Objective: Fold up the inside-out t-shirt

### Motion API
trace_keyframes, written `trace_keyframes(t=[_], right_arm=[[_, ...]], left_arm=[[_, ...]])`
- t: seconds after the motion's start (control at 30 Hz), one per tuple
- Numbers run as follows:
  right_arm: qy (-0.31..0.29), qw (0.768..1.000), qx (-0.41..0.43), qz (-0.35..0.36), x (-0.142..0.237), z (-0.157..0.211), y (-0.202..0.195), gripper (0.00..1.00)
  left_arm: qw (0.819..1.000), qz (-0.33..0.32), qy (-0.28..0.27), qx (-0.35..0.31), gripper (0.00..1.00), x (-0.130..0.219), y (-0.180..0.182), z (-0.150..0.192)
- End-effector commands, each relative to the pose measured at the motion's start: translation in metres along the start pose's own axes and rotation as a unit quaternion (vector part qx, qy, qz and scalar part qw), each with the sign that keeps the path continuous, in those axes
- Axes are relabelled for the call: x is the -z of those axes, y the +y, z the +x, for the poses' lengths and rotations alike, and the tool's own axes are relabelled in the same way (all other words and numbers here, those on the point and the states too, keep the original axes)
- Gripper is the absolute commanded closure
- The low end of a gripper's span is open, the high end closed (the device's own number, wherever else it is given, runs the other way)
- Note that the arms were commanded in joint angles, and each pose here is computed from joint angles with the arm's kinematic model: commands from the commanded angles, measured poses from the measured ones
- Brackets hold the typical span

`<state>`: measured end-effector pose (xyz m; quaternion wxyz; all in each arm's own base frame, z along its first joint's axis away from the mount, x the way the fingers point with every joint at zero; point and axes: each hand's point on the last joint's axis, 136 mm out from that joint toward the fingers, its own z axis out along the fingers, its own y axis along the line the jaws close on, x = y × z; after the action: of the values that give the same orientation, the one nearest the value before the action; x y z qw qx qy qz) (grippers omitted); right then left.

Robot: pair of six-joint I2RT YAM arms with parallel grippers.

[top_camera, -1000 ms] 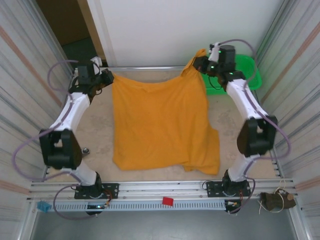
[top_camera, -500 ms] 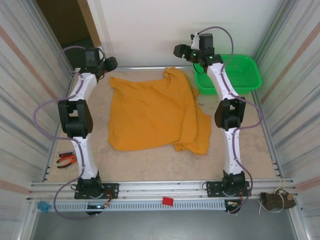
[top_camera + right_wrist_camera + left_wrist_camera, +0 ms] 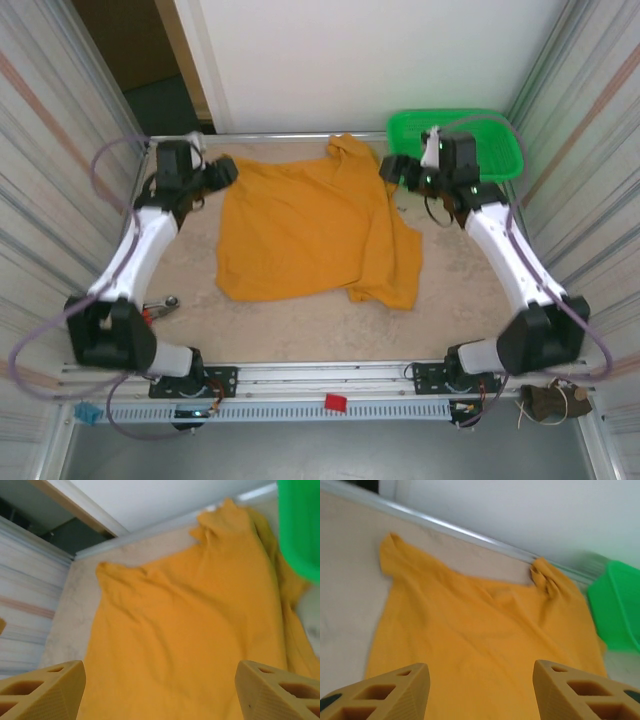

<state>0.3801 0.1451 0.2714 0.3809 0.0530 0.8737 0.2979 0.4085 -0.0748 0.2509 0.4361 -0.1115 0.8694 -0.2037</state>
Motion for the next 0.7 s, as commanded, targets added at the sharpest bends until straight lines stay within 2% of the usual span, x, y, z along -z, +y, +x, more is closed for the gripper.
trace_keyframes(t=[0.0,0.1,0.23,0.3,0.43,0.67], right_arm=[[0.071,0.993,-0.043,0.084,0.011,0.080,-0.040,0.22],[0.106,0.983,-0.069,0.135,0.029,0.137,-0.065,0.22],[0.135,0.969,-0.093,0.185,0.046,0.194,-0.095,0.21],[0.144,0.964,-0.104,0.199,0.048,0.214,-0.108,0.21],[0.179,0.954,-0.131,0.200,0.040,0.248,-0.119,0.20],[0.186,0.955,-0.116,0.199,0.024,0.263,-0.117,0.21]], left_arm=[[0.994,-0.039,0.067,0.080,0.43,0.025,0.025,0.088],[0.984,-0.055,0.078,0.148,0.43,0.050,0.044,0.149],[0.976,-0.070,0.070,0.193,0.41,0.067,0.066,0.197],[0.973,-0.079,0.077,0.204,0.40,0.065,0.074,0.211],[0.972,-0.105,0.104,0.183,0.40,0.053,0.082,0.223],[0.965,-0.138,0.143,0.169,0.39,0.028,0.091,0.240]])
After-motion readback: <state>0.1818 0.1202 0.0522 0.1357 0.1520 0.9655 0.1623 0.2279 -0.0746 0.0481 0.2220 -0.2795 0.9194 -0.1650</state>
